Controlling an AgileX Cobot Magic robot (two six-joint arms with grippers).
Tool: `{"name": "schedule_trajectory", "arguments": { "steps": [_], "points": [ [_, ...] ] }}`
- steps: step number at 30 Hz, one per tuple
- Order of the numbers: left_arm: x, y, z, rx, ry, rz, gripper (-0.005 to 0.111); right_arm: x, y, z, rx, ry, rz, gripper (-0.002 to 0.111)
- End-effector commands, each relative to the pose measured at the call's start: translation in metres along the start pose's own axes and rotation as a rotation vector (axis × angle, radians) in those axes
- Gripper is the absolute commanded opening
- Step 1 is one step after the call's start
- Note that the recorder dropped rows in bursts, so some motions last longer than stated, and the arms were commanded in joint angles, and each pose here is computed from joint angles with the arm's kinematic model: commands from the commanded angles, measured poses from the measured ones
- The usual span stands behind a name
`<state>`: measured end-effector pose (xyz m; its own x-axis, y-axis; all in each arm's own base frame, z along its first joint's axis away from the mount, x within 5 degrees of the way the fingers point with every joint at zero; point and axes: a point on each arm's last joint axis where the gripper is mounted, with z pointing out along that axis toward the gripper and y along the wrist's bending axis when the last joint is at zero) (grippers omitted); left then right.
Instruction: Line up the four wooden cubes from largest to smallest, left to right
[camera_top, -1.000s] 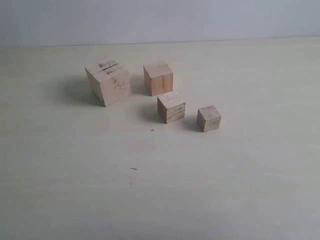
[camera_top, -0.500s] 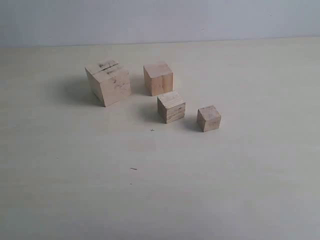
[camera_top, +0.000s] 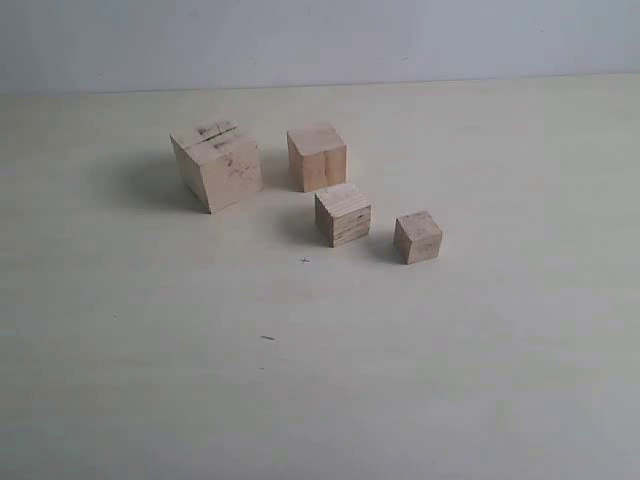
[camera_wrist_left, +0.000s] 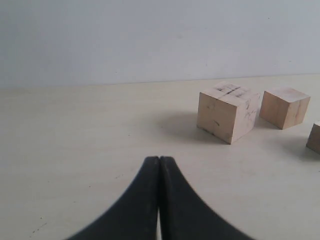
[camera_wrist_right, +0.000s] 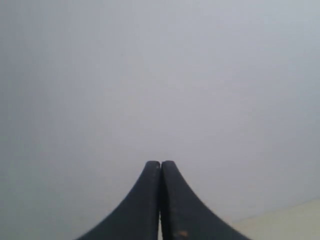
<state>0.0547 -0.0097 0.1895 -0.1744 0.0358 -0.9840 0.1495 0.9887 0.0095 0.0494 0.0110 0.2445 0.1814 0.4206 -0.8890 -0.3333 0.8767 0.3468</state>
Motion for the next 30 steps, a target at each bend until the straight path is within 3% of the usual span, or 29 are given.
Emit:
{"name": "schedule_trajectory", "arguments": {
  "steps": [1,7,13,20,23,24,26,27,28,29,30],
  "points": [
    [0.0,0.0,0.0,0.0,-0.009,-0.011,0.0,-0.034,0.012,0.01,-0.014,-0.072,-0.028,0.0],
    [0.0,0.0,0.0,0.0,-0.009,-0.011,0.0,-0.06,0.026,0.058,0.022,0.1,-0.054,0.0],
    [0.0,0.0,0.0,0.0,-0.009,-0.011,0.0,-0.04,0.026,0.137,0.101,0.495,-0.096,0.0],
    [0.0,0.0,0.0,0.0,-0.009,-0.011,0.0,0.031,0.022,0.224,0.146,0.972,-0.091,0.0],
    [0.0,0.0,0.0,0.0,-0.009,-0.011,0.0,0.092,0.07,0.263,-0.067,1.133,-0.146,0.001],
    [0.0,0.0,0.0,0.0,-0.009,-0.011,0.0,0.105,0.082,0.27,-0.104,1.154,-0.156,0.004],
    [0.0,0.0,0.0,0.0,-0.009,-0.011,0.0,0.143,0.115,0.291,-0.193,1.204,-0.191,0.022],
    [0.0,0.0,0.0,0.0,-0.009,-0.011,0.0,0.166,0.139,0.302,-0.264,1.224,-0.24,0.042],
    [0.0,0.0,0.0,0.0,-0.009,-0.011,0.0,0.175,0.148,0.306,-0.291,1.226,-0.266,0.05],
    [0.0,0.0,0.0,0.0,-0.009,-0.011,0.0,0.192,0.169,0.315,-0.353,1.228,-0.326,0.069],
    [0.0,0.0,0.0,0.0,-0.009,-0.011,0.0,0.203,0.182,0.32,-0.392,1.226,-0.376,0.081]
  ]
}}
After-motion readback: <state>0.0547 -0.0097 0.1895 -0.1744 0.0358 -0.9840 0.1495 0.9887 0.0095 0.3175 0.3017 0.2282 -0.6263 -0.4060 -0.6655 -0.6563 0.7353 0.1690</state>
